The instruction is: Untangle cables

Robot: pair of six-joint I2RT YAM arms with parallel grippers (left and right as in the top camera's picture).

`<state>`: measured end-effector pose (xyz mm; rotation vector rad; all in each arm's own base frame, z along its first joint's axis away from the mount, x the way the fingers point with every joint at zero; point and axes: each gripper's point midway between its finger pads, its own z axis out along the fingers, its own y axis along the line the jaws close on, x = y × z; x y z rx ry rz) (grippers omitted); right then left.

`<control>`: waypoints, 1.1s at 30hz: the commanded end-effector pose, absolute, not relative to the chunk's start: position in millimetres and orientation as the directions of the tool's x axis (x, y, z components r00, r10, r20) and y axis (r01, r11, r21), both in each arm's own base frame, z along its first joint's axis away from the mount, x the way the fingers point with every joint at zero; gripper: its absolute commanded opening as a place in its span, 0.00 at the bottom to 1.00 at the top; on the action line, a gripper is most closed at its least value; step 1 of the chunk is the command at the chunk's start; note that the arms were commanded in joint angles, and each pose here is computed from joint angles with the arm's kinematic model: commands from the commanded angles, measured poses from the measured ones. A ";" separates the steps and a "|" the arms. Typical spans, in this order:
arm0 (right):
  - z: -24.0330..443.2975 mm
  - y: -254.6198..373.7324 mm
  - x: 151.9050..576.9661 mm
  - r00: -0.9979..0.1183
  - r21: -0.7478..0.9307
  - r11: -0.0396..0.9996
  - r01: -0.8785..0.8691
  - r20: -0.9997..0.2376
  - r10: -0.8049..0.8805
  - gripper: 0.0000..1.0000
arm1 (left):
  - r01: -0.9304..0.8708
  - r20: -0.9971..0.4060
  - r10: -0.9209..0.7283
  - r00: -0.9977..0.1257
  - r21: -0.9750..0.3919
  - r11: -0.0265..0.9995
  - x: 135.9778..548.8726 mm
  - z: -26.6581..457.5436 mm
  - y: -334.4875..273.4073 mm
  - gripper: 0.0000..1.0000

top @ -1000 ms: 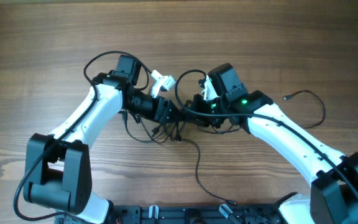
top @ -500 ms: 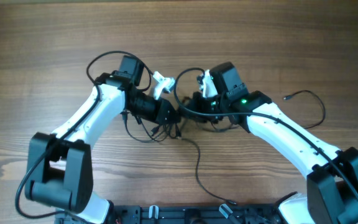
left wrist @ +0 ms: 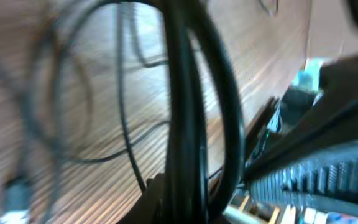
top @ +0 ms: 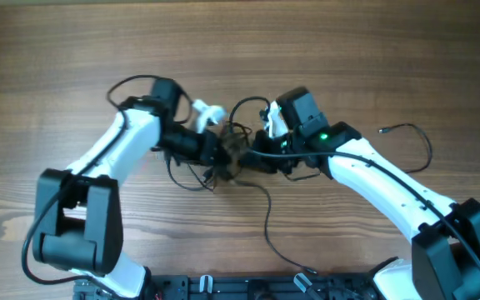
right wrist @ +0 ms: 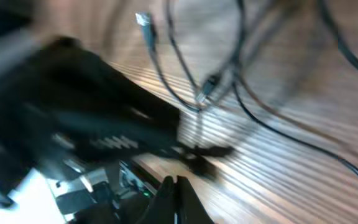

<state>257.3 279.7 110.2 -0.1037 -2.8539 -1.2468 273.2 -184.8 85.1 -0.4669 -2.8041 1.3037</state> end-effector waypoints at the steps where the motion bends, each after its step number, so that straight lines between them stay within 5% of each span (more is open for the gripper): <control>1: 109.8 272.8 266.5 -0.995 0.697 0.712 0.085 0.017 0.102 0.04 | 0.176 -0.084 0.173 -0.981 -0.755 0.632 286.3 85.6 -155.9 0.12; 6: 131.5 292.2 269.0 -0.997 0.785 0.617 -0.059 -0.072 -0.004 0.06 | 0.178 -0.084 0.183 -0.980 -0.783 0.596 283.0 91.4 -164.8 0.11; 8: 143.4 300.6 273.3 -0.993 0.817 0.565 -0.112 -0.119 -0.025 0.29 | 0.222 -0.092 0.246 -0.965 -0.785 0.578 272.7 92.0 -182.8 0.10; 10: 145.5 301.7 278.1 -0.990 0.817 0.562 -0.127 -0.143 -0.016 0.33 | 0.296 -0.120 0.331 -0.936 -0.778 0.554 260.0 91.2 -200.5 0.10; 15: 138.8 296.2 285.3 -0.990 0.793 0.604 -0.081 -0.132 0.040 0.33 | 0.351 -0.138 0.393 -0.909 -0.761 0.545 250.8 88.4 -212.5 0.18; 18: 137.6 295.4 285.0 -0.991 0.791 0.608 -0.070 -0.123 0.047 0.33 | 0.333 -0.126 0.368 -0.921 -0.745 0.579 256.6 85.1 -201.9 0.41; 21: 132.1 291.1 284.5 -0.992 0.773 0.633 -0.045 -0.108 0.062 0.33 | 0.272 -0.109 0.289 -0.951 -0.739 0.616 272.6 88.7 -177.3 0.51; 26: 122.3 280.0 296.4 -0.982 0.719 0.695 -0.025 -0.149 0.119 0.25 | 0.239 -0.107 0.241 -0.965 -0.742 0.626 281.0 89.9 -163.9 0.50; 33: 134.5 287.5 309.3 -0.965 0.738 0.667 -0.104 -0.237 0.111 0.26 | 0.238 -0.110 0.239 -0.965 -0.757 0.609 280.4 92.8 -166.8 0.49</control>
